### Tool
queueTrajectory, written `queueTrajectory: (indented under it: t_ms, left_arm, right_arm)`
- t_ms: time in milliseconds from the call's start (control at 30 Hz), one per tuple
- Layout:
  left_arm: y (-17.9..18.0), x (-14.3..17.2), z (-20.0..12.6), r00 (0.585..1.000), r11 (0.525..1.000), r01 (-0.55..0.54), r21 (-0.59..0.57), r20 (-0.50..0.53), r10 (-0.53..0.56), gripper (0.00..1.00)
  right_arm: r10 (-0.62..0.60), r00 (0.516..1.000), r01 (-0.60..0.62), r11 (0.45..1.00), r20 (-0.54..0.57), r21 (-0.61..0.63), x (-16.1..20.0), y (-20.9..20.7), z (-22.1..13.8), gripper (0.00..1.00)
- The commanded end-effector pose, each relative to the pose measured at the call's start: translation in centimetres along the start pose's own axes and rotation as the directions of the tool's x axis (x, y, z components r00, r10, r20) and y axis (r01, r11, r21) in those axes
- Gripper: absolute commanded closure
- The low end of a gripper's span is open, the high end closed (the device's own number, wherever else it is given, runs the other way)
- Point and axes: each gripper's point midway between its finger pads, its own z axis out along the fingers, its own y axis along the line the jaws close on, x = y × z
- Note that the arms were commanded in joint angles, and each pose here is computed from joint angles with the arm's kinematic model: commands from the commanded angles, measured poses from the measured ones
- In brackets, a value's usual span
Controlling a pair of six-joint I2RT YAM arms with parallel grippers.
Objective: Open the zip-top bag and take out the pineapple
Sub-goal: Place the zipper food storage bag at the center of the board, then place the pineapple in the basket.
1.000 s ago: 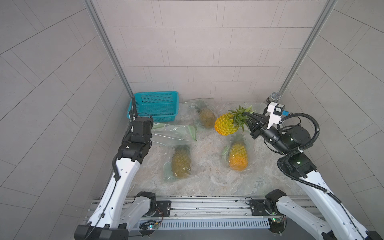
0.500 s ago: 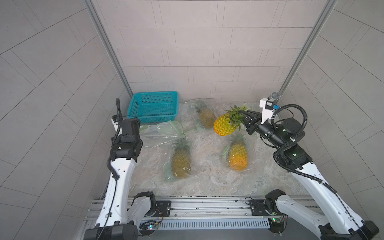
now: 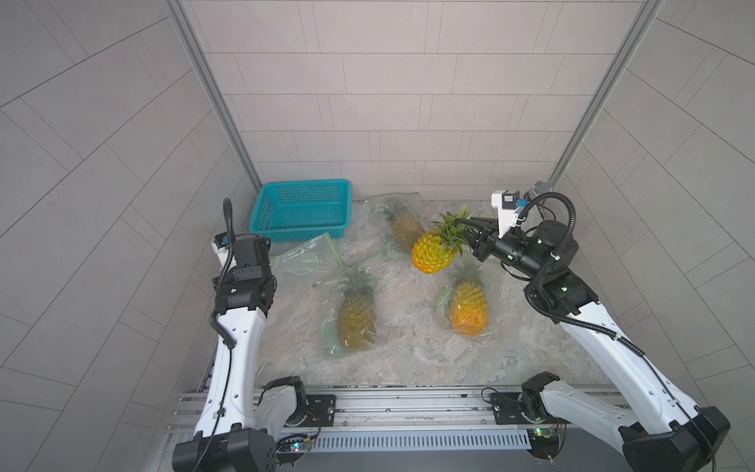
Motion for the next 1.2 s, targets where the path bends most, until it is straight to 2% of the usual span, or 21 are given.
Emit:
queueTrajectory:
  t_ms: [0,67,200,267,333,367,433,533,600,700,800,867,1000,1167]
  left_arm:
    - [0.4,-0.6,-0.4,1.000,1.000,0.006,0.006,0.017,-0.006,0.65]
    - [0.0,-1.1,-0.9,0.999,0.999,0.011,0.049,0.042,-0.013,0.52]
    - [-2.6,-2.2,-2.3,0.995,0.970,-0.029,0.240,0.100,0.005,0.30]
    - [-4.4,-2.5,-3.2,0.992,0.933,-0.071,0.352,0.124,0.029,0.26]
    - [-6.5,-2.7,-4.4,0.989,0.870,-0.109,0.480,0.142,0.046,0.26]
    - [-7.8,-2.7,-5.4,0.988,0.822,-0.123,0.556,0.150,0.046,0.26]
    - [-10.5,-2.9,-8.0,0.984,0.680,-0.156,0.716,0.176,0.041,0.26]
    - [-13.8,-3.4,-12.9,0.981,0.412,-0.177,0.894,0.194,0.000,0.26]
    - [-15.3,-3.4,-16.2,0.976,0.249,-0.208,0.946,0.218,-0.010,0.26]
    - [-16.8,-2.6,-20.8,0.954,0.080,-0.300,0.951,0.301,0.005,0.26]
    - [-17.6,-1.3,-24.8,0.918,-0.056,-0.396,0.917,0.397,0.011,0.21]
    - [-18.0,-0.3,-26.9,0.894,-0.129,-0.442,0.888,0.448,0.013,0.18]
    - [-18.8,1.3,-29.4,0.863,-0.219,-0.489,0.844,0.505,0.022,0.15]
    - [-20.1,2.6,-31.0,0.846,-0.285,-0.501,0.817,0.532,0.040,0.15]
  right_arm:
    - [-0.047,0.993,0.055,0.996,0.105,-0.067,-4.0,2.3,-0.7,1.00]
    - [-0.043,0.995,0.050,0.996,0.085,-0.073,-3.5,2.1,-0.3,1.00]
    - [-0.035,0.998,0.039,0.994,0.045,-0.101,-2.8,2.1,0.6,1.00]
    - [-0.033,0.999,0.035,0.993,0.024,-0.115,-2.4,2.1,1.1,1.00]
    - [-0.038,0.999,0.038,0.991,0.004,-0.130,-2.0,2.2,1.6,1.00]
    - [-0.043,0.999,0.042,0.990,-0.009,-0.138,-1.7,2.3,1.9,1.00]
    - [-0.043,0.998,0.036,0.988,-0.045,-0.148,-1.1,2.2,2.7,1.00]
    - [-0.053,0.992,0.031,0.983,-0.114,-0.182,0.1,2.5,3.8,1.00]
    - [-0.064,0.986,0.031,0.978,-0.156,-0.208,1.1,3.0,4.6,1.00]
    - [-0.086,0.975,0.033,0.968,-0.205,-0.247,2.2,3.9,5.5,1.00]
    - [-0.093,0.966,0.022,0.959,-0.240,-0.284,3.0,4.8,6.4,1.00]
    - [-0.091,0.961,0.007,0.952,-0.261,-0.307,3.4,5.4,6.8,1.00]
    - [-0.103,0.956,-0.009,0.925,-0.274,-0.379,3.5,7.5,7.0,1.00]
    - [-0.104,0.957,-0.026,0.899,-0.271,-0.437,3.1,9.6,7.0,1.00]
